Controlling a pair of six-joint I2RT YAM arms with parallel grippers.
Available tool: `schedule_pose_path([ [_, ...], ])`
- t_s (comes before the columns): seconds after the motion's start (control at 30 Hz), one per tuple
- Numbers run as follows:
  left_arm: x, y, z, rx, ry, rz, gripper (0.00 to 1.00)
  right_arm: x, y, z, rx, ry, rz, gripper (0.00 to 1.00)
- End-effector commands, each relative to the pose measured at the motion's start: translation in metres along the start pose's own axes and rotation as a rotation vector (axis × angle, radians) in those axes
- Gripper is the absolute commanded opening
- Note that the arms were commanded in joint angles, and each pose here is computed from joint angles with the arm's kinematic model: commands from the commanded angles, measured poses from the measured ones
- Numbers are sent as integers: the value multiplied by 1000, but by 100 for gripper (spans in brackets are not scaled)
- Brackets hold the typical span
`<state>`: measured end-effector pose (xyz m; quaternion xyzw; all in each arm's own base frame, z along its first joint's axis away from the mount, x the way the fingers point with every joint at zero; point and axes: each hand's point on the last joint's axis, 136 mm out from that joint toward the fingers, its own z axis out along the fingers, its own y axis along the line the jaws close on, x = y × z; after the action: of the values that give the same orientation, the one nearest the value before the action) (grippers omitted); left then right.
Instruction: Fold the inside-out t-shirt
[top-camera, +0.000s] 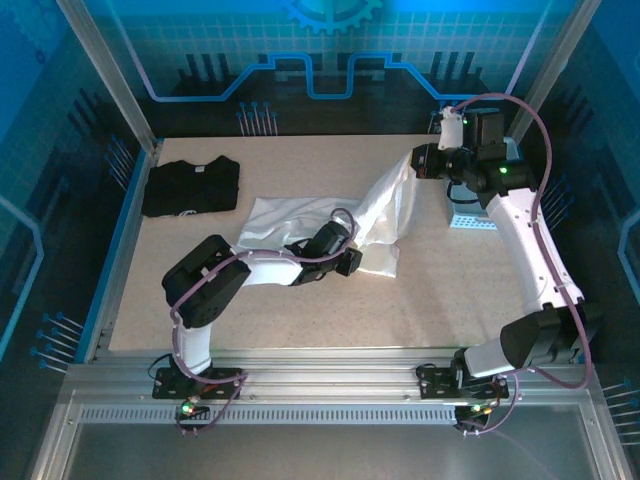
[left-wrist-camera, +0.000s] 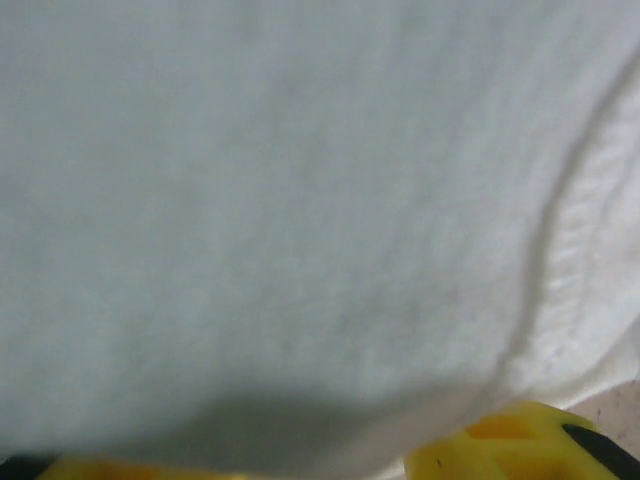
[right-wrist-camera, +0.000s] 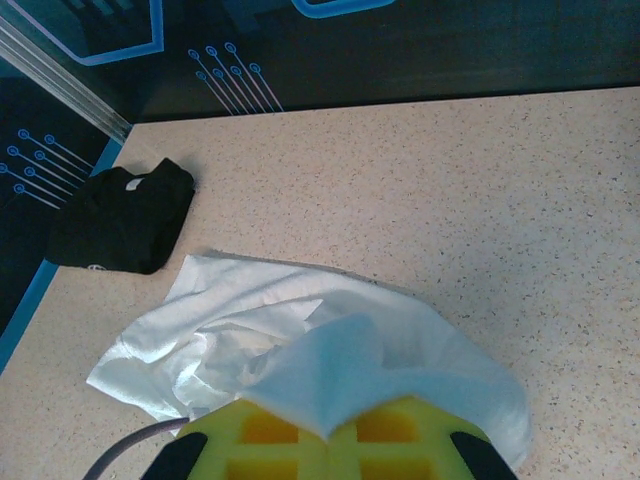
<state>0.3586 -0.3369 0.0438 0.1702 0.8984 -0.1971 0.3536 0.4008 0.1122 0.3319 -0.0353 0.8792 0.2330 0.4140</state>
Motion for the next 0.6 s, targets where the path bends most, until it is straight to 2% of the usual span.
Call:
schedule_pose_path([
  [0.0,-30,-6,4,43,-98,-23,32,-15,2,-8,-20,-41,9,0],
  [0.1,-38,-5,4,70,-137,-36,23,-14,0,-6,-21,-40,16,0],
  [0.2,-45,-5,1,92,-156,-44,3,-16,-1,-8,-19,-46,18,0],
  [0.23,-48,-6,-5,103,-173,-47,0,-16,-1,-8,-16,-47,18,0],
  [0.43,-57,-8,-67,202,-260,-105,0,-25,2,-18,-27,-88,28,0],
  [0.57,-63,3,-115,191,-306,-139,0,-30,15,-28,-80,-125,28,0],
])
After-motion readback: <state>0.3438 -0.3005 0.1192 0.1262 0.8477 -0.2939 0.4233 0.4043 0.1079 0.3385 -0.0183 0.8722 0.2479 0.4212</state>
